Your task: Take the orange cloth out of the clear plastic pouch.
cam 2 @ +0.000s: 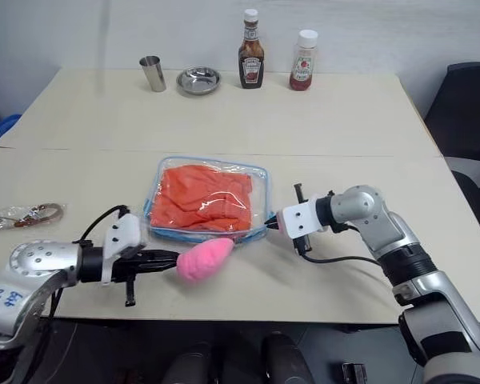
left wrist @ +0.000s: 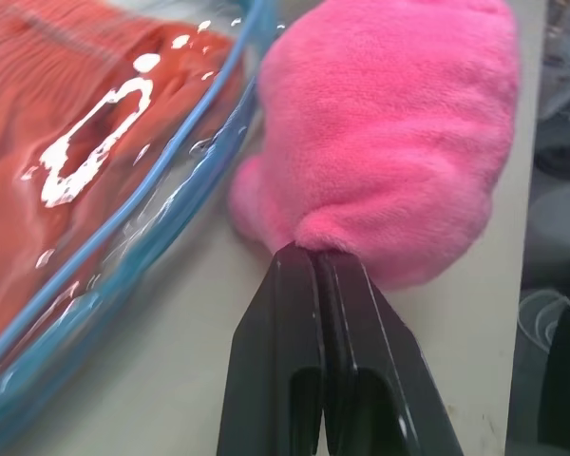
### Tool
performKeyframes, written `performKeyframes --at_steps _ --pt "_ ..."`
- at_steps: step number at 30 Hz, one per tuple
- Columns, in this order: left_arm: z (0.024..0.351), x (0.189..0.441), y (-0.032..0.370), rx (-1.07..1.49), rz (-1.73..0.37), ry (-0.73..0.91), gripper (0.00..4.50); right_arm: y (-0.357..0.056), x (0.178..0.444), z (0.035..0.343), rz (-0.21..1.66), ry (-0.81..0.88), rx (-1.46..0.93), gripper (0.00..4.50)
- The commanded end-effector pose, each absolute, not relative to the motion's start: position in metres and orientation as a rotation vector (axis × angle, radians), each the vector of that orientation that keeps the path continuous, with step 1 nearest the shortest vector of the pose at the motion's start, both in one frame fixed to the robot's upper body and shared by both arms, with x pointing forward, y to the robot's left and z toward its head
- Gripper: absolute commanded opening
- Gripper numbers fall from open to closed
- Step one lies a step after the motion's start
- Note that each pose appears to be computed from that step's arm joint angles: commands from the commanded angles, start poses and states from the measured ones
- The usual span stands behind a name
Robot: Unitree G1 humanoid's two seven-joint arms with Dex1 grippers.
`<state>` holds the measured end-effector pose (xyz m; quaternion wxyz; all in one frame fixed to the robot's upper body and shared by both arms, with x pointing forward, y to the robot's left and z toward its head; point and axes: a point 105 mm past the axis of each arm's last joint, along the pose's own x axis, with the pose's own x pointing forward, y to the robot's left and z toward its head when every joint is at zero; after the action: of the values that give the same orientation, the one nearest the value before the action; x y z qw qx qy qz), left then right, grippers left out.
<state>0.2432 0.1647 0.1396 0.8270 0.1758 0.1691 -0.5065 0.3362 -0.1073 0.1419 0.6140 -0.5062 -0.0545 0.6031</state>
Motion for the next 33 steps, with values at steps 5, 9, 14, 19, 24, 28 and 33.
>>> performKeyframes --at_steps 5,9,14,19,24,28,33 --pt "0.17 0.249 0.234 0.186 -0.751 0.298 0.0 -0.133 0.343 0.161 1.316 -0.151 -1.227 0.05" --pt "0.184 0.248 0.284 0.106 -0.568 0.273 0.0 -0.145 0.34 0.165 1.328 -0.164 -1.263 0.05" --pt "0.18 0.25 0.297 0.096 -0.517 0.281 0.0 -0.147 0.338 0.168 1.338 -0.186 -1.268 0.05" --pt "0.161 0.255 0.286 0.058 -0.528 0.301 0.0 -0.142 0.336 0.165 1.358 -0.198 -1.245 0.05" --pt "0.146 0.261 0.281 -0.015 -0.511 0.317 0.45 -0.144 0.333 0.163 1.383 -0.144 -1.182 0.7" --pt "0.14 0.265 0.289 -0.028 -0.473 0.332 1.6 -0.146 0.33 0.167 1.367 -0.139 -1.155 2.06" --pt "0.145 0.279 0.323 -0.11 -0.277 0.342 2.55 -0.148 0.317 0.178 1.32 -0.122 -1.046 3.46"
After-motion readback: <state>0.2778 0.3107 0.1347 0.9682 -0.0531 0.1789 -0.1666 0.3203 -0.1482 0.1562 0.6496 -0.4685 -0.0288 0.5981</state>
